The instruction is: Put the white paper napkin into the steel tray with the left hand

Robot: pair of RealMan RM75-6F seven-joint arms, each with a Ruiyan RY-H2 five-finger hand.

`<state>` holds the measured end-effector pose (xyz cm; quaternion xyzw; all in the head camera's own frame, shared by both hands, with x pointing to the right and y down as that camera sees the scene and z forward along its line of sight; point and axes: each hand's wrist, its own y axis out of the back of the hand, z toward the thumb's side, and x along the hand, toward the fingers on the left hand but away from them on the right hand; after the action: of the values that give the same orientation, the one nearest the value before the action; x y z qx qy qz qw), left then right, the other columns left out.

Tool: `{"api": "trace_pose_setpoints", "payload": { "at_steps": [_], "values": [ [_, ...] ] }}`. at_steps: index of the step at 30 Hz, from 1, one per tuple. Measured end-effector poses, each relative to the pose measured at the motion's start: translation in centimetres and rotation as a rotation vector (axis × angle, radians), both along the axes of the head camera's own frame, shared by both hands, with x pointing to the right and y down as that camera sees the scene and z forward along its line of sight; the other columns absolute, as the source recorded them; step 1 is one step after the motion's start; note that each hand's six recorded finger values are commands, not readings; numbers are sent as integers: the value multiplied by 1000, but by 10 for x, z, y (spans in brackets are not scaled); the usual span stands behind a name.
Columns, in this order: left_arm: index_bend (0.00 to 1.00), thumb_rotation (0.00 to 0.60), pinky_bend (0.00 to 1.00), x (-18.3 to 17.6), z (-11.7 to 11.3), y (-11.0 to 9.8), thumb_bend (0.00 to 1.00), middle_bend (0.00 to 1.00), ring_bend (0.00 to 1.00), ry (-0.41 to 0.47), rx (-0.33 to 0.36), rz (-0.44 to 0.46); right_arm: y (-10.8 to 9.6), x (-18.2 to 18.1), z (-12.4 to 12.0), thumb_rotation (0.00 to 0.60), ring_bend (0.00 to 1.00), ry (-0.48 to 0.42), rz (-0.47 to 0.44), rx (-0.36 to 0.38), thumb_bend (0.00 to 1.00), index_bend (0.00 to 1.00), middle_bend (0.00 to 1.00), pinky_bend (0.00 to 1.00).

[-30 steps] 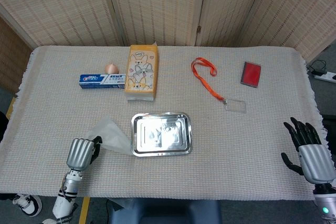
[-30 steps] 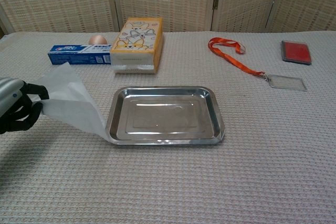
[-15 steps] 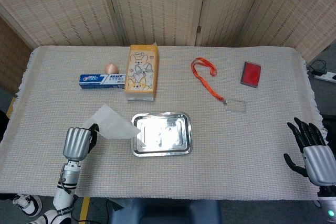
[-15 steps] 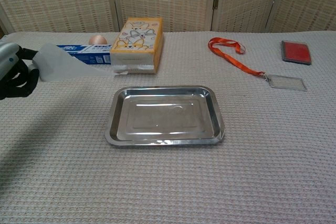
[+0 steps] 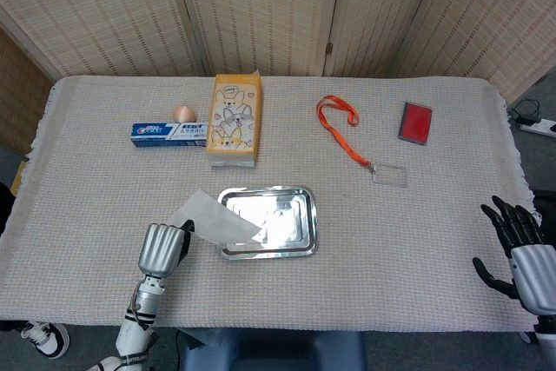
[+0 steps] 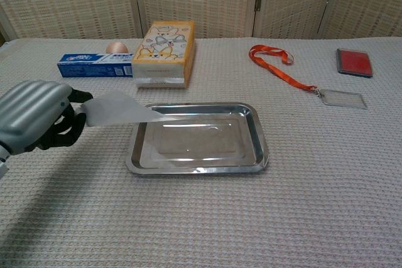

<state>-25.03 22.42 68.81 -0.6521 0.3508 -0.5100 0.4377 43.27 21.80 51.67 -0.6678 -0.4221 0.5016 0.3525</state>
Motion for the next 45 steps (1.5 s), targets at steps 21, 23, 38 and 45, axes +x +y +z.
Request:
{"api": "trace_pose_setpoints", "payload": {
  "at_steps": [21,23,38,45],
  "values": [
    [402,600,1000,73,37,7,698,1000,1000,25,-56,73,-3,15,-11,600,0,-75,33,-31,404,0,0,0],
    [390,600,1000,75,37,8,690,1000,1000,26,-58,77,-4,17,-12,600,0,-76,37,-28,404,0,0,0],
    [395,600,1000,96,32,33,686,1000,1000,100,-61,187,-9,49,-70,600,0,-213,152,166,405,0,0,0],
    [380,600,1000,106,45,35,683,1000,1000,74,-54,223,-8,58,-77,600,0,-226,165,179,404,0,0,0]
  ]
}}
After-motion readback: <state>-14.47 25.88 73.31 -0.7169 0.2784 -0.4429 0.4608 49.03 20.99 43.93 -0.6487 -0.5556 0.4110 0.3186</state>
